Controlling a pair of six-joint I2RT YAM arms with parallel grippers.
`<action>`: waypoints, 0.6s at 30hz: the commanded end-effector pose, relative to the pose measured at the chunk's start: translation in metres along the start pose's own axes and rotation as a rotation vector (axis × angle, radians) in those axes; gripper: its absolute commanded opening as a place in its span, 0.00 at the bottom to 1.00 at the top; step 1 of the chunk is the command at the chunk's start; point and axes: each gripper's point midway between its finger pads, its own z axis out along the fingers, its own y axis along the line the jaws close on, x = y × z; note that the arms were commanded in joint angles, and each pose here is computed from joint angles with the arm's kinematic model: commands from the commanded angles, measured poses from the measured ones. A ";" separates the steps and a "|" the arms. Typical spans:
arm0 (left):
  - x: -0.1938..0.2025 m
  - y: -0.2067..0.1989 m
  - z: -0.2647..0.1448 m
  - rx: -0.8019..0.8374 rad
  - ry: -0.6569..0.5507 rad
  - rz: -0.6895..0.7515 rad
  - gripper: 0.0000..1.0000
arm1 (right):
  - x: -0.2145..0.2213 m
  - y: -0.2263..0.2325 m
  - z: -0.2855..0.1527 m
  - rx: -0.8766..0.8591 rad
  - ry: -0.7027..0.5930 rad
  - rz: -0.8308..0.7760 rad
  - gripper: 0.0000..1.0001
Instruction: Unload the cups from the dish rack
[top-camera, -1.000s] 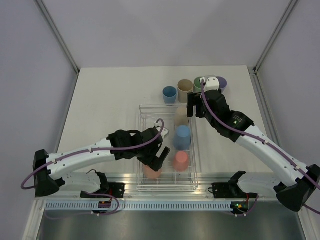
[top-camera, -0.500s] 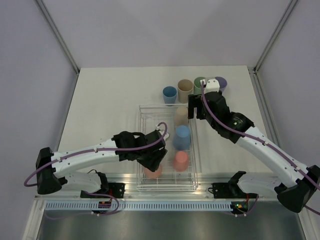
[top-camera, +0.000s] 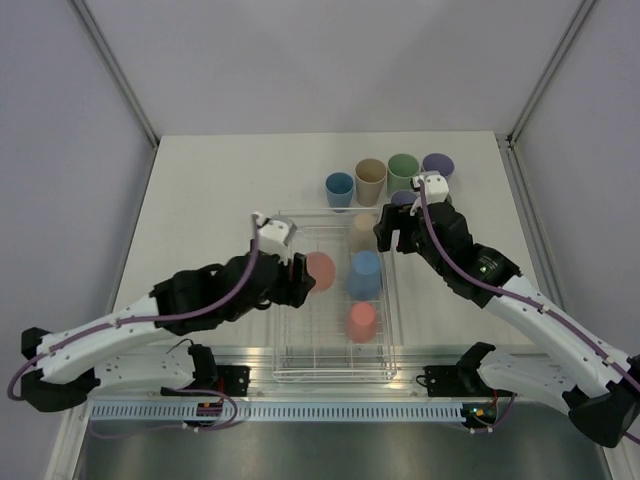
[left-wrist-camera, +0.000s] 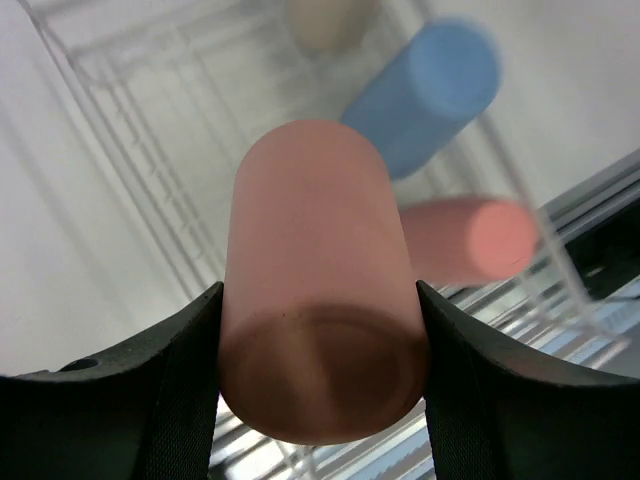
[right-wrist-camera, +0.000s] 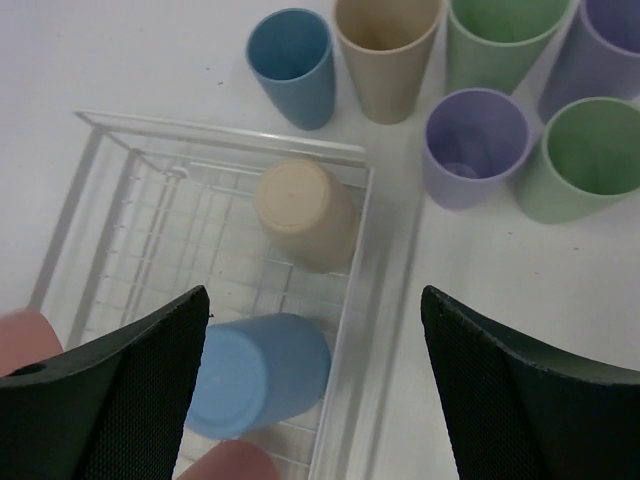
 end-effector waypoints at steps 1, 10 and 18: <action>-0.092 -0.011 -0.044 0.183 -0.464 -0.254 0.02 | -0.019 0.046 -0.027 -0.298 -0.097 0.104 0.91; -0.104 -0.024 -0.097 0.568 -0.773 -0.409 0.02 | -0.021 0.116 -0.099 -0.873 -0.171 0.273 0.98; -0.100 -0.032 -0.090 0.651 -0.773 -0.467 0.02 | -0.012 0.139 -0.137 -1.170 -0.166 0.357 0.98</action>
